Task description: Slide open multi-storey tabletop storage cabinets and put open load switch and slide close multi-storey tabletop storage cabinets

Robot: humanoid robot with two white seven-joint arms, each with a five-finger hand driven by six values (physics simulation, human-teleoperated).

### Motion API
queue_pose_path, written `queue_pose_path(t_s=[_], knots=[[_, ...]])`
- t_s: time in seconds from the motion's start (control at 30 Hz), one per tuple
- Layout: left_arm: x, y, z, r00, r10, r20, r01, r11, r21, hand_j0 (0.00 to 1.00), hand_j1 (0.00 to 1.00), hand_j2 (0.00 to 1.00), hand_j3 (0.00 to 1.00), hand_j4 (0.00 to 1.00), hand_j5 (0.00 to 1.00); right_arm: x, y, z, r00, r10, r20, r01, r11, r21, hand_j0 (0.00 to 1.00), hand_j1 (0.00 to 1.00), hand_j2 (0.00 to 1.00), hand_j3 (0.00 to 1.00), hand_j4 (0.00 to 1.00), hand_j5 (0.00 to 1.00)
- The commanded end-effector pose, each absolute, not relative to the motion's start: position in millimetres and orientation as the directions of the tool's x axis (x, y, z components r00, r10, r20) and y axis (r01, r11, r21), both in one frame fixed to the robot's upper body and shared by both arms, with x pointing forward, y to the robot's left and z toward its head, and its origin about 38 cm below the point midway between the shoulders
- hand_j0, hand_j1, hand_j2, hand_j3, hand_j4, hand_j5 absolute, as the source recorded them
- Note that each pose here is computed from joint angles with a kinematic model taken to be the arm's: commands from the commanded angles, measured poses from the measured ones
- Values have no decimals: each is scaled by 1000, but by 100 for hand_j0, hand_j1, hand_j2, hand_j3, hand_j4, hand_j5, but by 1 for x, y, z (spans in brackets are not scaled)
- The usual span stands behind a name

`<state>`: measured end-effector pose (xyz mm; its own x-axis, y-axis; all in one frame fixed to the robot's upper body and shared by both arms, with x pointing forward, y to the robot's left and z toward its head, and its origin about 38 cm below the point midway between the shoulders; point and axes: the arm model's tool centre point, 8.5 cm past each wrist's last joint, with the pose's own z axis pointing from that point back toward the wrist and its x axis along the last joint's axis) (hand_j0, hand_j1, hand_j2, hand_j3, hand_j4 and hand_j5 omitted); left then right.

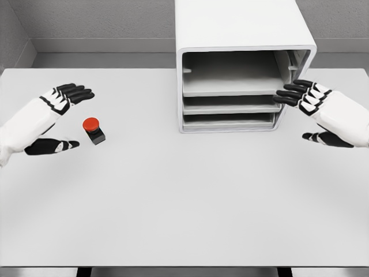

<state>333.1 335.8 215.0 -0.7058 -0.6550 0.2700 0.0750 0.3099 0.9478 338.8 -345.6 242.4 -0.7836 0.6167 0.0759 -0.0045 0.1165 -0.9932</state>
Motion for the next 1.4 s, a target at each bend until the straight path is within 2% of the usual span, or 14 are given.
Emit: queue_pose_path(t_s=[0.0,0.1,0.17,0.3,0.37,0.5,0.6,0.7,0.9,1.2,1.37], knots=[[334,334,206,-694,-656,296,104,316,943,100,100,100,100,100,100,338,-344,240,-787,611,84,-16,116,-993,100,100,100,100,100,100],[333,357,161,-596,-701,392,200,343,918,100,100,100,100,100,100,338,-345,241,-787,612,79,-13,112,-994,100,100,100,100,100,100],[333,361,152,-577,-713,399,220,335,916,100,100,100,100,100,100,338,-345,241,-787,613,72,-10,104,-994,100,100,100,100,100,100],[336,366,143,-557,-745,366,234,282,930,100,100,100,100,100,100,340,-343,243,-789,611,54,6,96,-995,100,100,100,100,100,100],[343,369,139,-549,-773,316,254,206,945,100,100,100,100,100,100,340,-343,244,-790,611,51,8,94,-996,100,100,100,100,100,100],[358,344,139,-583,-748,317,360,112,926,100,100,100,100,100,100,347,-336,253,-797,604,14,54,95,-994,100,100,100,100,100,100],[371,332,148,-601,-744,291,341,91,936,100,100,100,100,100,100,352,-315,247,-816,578,20,71,134,-988,97,97,97,97,97,97],[374,335,158,-588,-752,297,296,142,945,100,100,100,100,100,100,351,-312,243,-821,570,28,60,134,-989,72,72,72,72,72,72],[390,332,180,-595,-750,290,225,191,955,100,100,100,100,100,100,352,-292,232,-840,539,66,39,181,-983,72,72,72,72,72,72],[405,344,151,-524,-816,245,301,92,949,100,100,100,100,100,100,366,-241,218,-880,458,123,-44,180,-983,73,73,73,73,73,73],[407,343,146,-522,-818,240,314,77,946,100,100,100,100,100,100,378,-243,215,-868,478,133,-48,186,-981,72,72,72,72,72,72]])
